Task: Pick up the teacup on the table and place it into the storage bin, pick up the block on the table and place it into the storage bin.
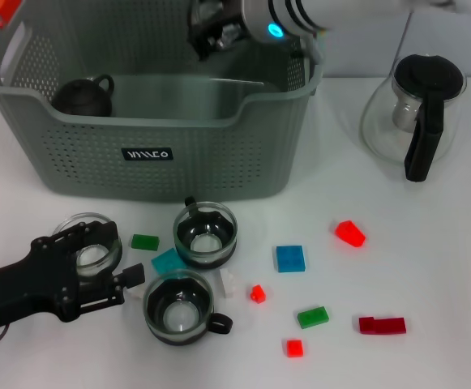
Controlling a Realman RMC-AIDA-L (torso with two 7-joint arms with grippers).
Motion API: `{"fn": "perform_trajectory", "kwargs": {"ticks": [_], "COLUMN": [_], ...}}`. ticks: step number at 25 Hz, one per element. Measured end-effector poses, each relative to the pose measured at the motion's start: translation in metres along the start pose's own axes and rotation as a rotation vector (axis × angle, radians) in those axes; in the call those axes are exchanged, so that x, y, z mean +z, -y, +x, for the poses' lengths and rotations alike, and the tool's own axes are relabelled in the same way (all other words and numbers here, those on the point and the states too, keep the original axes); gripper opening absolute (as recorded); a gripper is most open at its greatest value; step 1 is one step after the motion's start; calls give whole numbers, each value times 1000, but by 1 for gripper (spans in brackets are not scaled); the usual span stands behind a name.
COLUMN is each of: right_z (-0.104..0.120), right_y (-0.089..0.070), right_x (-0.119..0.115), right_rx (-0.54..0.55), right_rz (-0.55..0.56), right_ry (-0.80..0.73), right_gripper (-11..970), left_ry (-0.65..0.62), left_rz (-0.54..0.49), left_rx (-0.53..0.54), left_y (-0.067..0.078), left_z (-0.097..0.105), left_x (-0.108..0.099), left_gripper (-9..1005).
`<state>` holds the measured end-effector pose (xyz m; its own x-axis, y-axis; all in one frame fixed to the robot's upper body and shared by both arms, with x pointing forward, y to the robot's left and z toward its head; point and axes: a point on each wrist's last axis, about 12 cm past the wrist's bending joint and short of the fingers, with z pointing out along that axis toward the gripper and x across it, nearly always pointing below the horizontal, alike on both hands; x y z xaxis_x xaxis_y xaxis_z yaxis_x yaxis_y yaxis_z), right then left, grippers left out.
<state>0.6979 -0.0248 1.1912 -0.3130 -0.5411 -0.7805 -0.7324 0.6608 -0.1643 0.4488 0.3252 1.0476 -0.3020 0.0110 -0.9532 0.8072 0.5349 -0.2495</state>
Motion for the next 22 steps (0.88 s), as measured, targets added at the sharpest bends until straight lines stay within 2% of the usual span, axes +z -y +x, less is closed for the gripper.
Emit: {"fn": "perform_trajectory", "kwargs": {"ticks": [8,22], "right_z": [18,28], "right_y": [1,1], "right_x": [1,0], "right_rx": [8,16], "right_rz": [-19,-44], "right_ry": [-46,-87], "right_gripper": [88,164], "left_ry": [3,9], "left_rz": [-6,-11], "left_rx": [-2,-5], "left_y": [0,0], "left_z": [0,1], "left_x": [-1,-2], "left_gripper": [853,852]}}
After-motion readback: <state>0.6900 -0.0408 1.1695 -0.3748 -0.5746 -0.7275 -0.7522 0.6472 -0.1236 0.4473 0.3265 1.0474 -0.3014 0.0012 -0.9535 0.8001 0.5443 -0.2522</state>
